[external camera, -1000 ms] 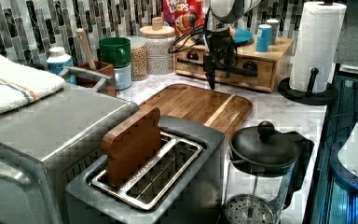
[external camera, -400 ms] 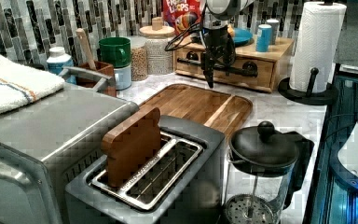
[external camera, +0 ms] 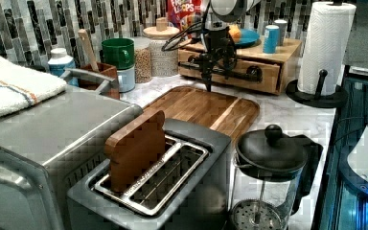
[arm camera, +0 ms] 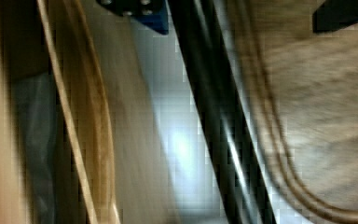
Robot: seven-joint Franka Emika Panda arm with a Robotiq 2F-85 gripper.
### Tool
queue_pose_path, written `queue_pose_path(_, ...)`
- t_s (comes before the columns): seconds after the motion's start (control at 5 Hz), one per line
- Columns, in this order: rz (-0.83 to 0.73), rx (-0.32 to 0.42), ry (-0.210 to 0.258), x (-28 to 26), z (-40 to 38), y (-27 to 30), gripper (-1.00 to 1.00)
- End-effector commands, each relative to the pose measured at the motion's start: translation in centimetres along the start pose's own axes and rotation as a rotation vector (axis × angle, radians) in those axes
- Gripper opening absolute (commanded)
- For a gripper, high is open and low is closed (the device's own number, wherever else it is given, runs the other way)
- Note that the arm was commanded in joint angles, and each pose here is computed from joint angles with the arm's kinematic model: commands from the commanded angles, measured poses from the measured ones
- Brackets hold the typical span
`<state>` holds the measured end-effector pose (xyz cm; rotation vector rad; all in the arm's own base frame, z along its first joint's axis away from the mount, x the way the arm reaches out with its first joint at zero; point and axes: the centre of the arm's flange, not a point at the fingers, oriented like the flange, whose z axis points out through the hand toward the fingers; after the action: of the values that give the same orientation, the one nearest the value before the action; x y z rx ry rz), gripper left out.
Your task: Open the drawer.
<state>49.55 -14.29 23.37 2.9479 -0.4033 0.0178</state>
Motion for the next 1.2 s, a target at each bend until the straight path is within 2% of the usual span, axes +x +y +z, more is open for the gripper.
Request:
queue_pose_path(0.2,-0.158,0.047,0.130,-3.6,-6.0,-17.9,1.00)
queue_pose_path(1.2,-0.113,0.123,0.105,-5.1,-8.0,-22.9,1.00)
